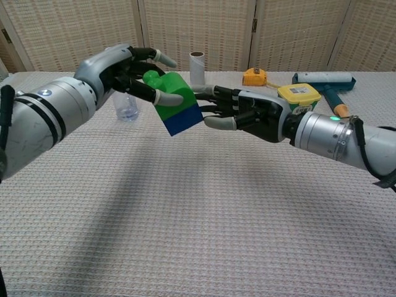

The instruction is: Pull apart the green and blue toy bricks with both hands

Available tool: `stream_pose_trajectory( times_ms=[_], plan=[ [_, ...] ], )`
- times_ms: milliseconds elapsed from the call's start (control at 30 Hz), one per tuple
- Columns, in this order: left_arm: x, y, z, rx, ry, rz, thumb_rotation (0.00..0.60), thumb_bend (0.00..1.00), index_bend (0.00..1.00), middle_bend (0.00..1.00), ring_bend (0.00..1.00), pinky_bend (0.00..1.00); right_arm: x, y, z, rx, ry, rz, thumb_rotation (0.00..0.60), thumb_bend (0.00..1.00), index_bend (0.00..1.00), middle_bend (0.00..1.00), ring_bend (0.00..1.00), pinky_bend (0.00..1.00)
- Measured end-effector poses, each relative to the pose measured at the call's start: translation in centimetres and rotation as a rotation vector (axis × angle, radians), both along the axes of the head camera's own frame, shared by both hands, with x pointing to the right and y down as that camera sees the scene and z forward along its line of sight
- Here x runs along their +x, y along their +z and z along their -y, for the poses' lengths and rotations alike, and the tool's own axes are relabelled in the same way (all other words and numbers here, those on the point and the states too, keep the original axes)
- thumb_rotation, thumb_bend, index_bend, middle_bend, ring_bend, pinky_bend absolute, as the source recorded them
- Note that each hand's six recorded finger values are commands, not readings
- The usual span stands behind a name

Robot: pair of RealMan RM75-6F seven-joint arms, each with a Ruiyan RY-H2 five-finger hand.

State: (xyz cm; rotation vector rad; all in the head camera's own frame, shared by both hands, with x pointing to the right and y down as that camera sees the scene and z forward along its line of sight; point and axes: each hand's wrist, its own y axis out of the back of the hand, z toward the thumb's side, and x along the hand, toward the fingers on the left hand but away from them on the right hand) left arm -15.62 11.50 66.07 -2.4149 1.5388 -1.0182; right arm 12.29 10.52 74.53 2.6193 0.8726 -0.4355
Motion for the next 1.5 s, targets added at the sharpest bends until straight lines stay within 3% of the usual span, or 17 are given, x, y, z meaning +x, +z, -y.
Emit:
stream_pose_trajectory(
  times_ms=[467,733,1133,1367,1500],
  plan=[
    [0.4,-0.5,-0.2,-0.006,0.011,-0.024,0.600,0.26,0.30,0.72,0.27,0.00,-2.3,0.4,0.0,-0.034,-0.012,0.016,0.600,0.41,0.16,0.07,0.04,0.00],
    [0.5,-0.5,-0.1,-0.005,0.013,-0.027,0.600,0.26,0.30,0.72,0.27,0.00,-2.9,0.3,-0.1,-0.026,-0.016,0.020,0.600,0.41,0.50,0.27,0.21,0.00],
    [0.7,-1.2,-0.1,0.010,0.016,-0.051,0.600,0.26,0.30,0.72,0.27,0.00,-3.0,0.4,0.0,0.029,0.019,-0.021,0.600,0.41,0.76,0.51,0.41,0.03],
    [0.6,-1.7,0.5,0.037,0.005,-0.060,0.600,0.26,0.30,0.72,0.27,0.00,-1.6,2.0,-0.5,0.037,0.037,-0.109,0.600,0.41,0.78,0.53,0.42,0.04],
    [0.0,-1.7,0.9,0.052,0.000,-0.050,0.600,0.26,0.30,0.72,0.27,0.00,-1.0,1.8,-0.1,0.086,0.029,-0.131,0.600,0.41,0.78,0.53,0.42,0.04]
  ],
)
